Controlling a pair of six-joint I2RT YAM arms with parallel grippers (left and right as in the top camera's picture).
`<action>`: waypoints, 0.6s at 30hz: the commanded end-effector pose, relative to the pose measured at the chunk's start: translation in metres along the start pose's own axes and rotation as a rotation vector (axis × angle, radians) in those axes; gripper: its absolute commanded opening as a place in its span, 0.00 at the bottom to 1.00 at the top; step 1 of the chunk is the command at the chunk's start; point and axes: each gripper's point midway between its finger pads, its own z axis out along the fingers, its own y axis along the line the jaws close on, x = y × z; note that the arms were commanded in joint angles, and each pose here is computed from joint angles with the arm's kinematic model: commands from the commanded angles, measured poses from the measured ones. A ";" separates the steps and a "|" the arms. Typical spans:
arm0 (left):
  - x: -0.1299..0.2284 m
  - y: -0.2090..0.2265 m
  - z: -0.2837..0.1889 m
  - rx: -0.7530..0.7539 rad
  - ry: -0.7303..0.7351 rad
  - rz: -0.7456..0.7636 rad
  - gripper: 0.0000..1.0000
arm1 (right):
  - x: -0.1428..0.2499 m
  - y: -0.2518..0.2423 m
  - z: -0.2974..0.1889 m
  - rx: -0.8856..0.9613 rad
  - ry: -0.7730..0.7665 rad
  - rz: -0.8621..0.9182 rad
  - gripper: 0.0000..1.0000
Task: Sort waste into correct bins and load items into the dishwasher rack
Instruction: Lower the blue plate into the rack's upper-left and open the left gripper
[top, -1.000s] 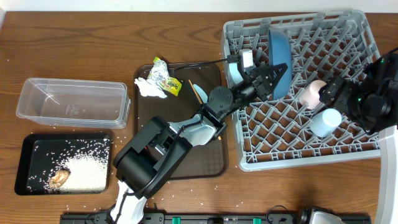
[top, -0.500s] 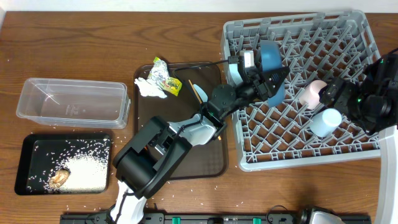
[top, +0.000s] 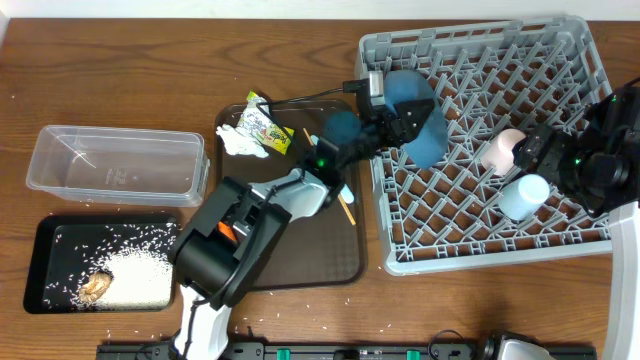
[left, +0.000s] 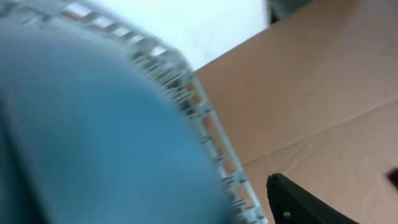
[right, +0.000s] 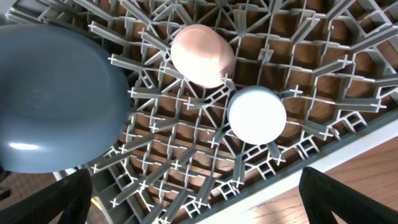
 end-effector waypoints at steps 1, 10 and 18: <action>-0.009 -0.018 -0.005 0.009 0.039 0.091 0.72 | -0.003 -0.004 -0.002 0.015 -0.012 -0.003 0.99; -0.023 0.010 -0.048 -0.311 0.114 0.232 0.76 | -0.003 -0.004 -0.002 0.015 -0.012 -0.003 0.99; -0.035 0.043 -0.119 -0.600 0.195 0.185 0.77 | -0.003 -0.004 -0.002 0.015 -0.012 -0.003 0.99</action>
